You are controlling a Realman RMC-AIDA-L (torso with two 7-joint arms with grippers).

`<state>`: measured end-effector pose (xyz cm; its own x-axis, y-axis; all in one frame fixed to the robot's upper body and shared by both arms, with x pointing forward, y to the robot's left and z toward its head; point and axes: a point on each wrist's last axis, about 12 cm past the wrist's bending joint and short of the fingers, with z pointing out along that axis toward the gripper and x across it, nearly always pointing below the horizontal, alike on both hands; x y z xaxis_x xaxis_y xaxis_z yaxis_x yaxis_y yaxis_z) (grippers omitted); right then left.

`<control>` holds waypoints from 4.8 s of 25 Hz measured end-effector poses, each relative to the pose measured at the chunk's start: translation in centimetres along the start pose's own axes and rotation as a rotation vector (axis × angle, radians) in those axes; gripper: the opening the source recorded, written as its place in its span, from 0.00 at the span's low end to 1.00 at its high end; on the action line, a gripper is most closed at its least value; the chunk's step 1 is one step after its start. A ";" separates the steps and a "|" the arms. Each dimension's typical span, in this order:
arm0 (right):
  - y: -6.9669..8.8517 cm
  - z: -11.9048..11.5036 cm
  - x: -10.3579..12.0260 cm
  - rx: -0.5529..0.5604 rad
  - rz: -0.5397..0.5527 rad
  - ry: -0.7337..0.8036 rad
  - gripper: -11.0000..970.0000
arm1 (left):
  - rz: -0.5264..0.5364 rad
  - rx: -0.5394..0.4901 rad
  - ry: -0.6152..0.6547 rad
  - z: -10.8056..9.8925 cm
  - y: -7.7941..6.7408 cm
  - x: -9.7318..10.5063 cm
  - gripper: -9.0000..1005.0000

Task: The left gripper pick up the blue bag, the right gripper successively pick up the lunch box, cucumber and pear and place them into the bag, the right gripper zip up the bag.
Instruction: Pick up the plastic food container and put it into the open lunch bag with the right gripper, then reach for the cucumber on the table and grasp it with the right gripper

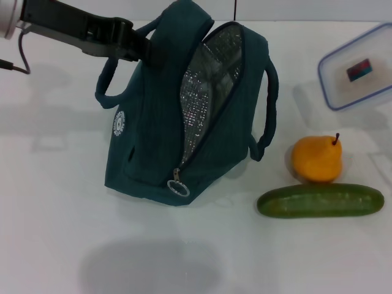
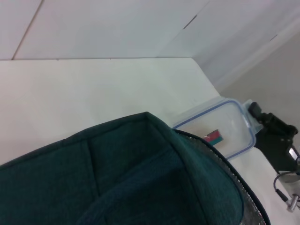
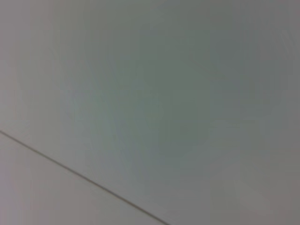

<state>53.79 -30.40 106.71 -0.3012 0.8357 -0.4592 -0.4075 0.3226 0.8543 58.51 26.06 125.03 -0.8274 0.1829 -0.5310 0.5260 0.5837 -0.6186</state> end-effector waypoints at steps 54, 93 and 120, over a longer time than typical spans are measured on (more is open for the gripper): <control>5.1 6.0 3.8 -0.331 0.109 0.343 0.12 | -0.014 0.121 0.013 3.5 -0.7 -0.7 0.05; 4.9 9.7 7.1 -0.223 -0.108 0.545 0.12 | -0.082 0.262 -0.024 4.7 0.9 0.8 0.05; 3.9 5.5 3.4 -0.264 -0.245 0.371 0.27 | -0.095 0.210 -0.055 3.7 2.0 1.1 0.05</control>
<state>55.96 -23.85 109.80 -0.4359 0.5200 -0.7345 -0.6934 0.3262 0.6425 59.39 24.50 121.00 -0.8664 0.0883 -0.4915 0.4801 0.4182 -0.7711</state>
